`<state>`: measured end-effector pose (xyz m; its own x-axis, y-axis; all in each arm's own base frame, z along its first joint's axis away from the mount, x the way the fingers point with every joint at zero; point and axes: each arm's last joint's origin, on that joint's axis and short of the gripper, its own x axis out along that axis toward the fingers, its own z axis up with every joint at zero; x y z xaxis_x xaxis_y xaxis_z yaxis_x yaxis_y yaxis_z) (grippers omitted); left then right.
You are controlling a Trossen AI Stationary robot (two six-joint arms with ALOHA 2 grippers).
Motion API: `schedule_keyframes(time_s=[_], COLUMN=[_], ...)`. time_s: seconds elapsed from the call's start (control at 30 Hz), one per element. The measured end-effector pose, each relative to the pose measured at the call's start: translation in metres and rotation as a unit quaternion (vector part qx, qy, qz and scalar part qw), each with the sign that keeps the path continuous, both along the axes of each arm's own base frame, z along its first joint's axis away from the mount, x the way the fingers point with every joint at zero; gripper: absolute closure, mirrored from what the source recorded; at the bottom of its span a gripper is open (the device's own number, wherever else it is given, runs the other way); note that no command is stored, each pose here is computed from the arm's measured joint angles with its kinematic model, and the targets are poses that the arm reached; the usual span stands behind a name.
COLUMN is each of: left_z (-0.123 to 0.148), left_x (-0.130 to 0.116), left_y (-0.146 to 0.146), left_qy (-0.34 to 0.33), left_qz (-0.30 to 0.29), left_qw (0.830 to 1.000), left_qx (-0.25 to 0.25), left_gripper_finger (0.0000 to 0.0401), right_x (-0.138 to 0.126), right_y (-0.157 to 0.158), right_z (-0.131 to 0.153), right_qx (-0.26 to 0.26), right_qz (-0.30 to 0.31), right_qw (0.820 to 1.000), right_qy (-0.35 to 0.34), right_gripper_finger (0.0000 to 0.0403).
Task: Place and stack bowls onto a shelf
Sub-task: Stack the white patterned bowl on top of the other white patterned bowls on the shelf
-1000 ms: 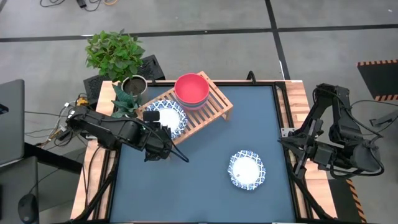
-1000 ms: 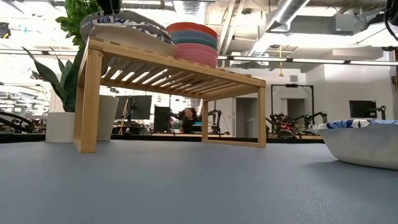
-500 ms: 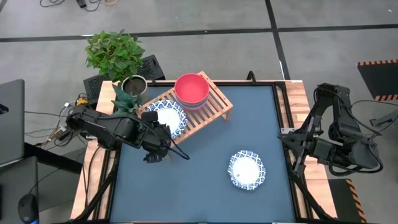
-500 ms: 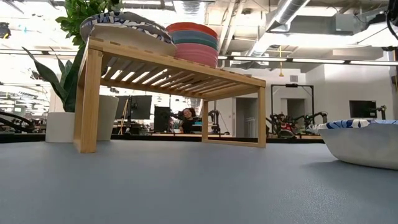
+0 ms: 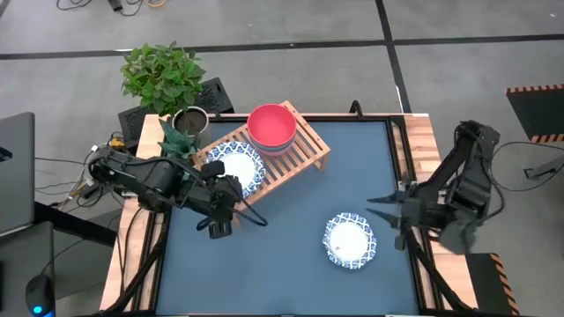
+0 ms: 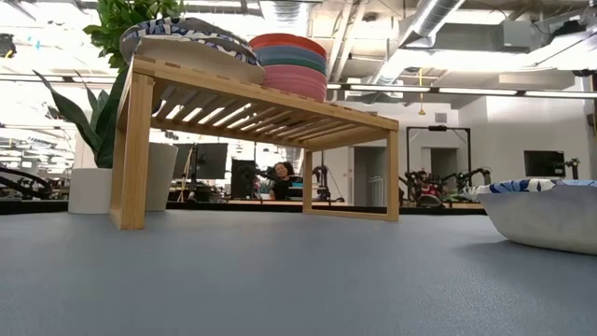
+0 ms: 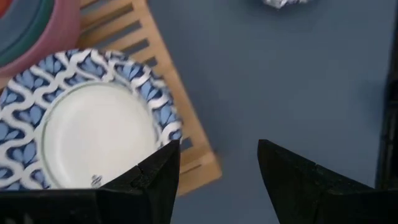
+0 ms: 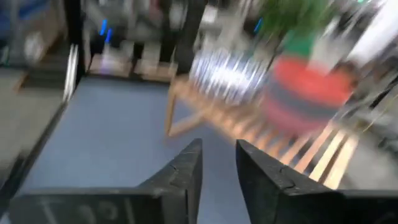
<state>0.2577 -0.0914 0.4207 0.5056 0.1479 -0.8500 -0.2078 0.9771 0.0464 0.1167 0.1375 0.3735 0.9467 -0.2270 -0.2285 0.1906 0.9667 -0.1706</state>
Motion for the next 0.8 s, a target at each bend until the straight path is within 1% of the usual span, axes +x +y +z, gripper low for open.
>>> schedule_keyframes(time_s=[0.07,0.17,0.3,0.37,0.47,0.57,0.67,0.8], left_z=[0.002,0.005,0.011,0.014,0.018,0.021,0.024,0.027], left_x=[0.003,0.008,0.016,0.018,0.02,0.022,0.023,0.023], left_y=[-0.001,-0.004,-0.009,-0.013,-0.018,-0.023,-0.028,-0.033], left_qy=[-0.016,-0.049,-0.094,-0.112,-0.139,-0.163,-0.179,-0.198], left_qz=[0.0,-0.003,-0.015,-0.03,-0.051,-0.065,-0.083,-0.106], left_qw=[1.0,0.998,0.994,0.991,0.987,0.982,0.978,0.973], left_qx=[-0.006,-0.024,-0.058,-0.065,-0.065,-0.069,-0.065,-0.058], left_gripper_finger=[0.0201,0.0201,0.0201,0.0201,0.0201,0.0201,0.0201,0.0201], right_x=[0.003,0.005,0.006,0.006,0.004,0.004,0.007,0.012], right_y=[-0.003,-0.004,0.003,0.009,0.022,0.037,0.05,0.06], right_z=[-0.016,-0.041,-0.079,-0.099,-0.128,-0.148,-0.166,-0.186], right_qx=[0.02,0.047,0.066,0.069,0.067,0.065,0.048,0.012], right_qz=[0.016,0.028,0.036,0.055,0.095,0.124,0.132,0.129], right_qw=[0.998,0.991,0.98,0.97,0.95,0.934,0.922,0.911], right_qy=[0.052,0.121,0.186,0.225,0.288,0.33,0.361,0.391], right_gripper_finger=[0.0267,0.0249,0.0241,0.0242,0.0245,0.0247,0.0247,0.0244])
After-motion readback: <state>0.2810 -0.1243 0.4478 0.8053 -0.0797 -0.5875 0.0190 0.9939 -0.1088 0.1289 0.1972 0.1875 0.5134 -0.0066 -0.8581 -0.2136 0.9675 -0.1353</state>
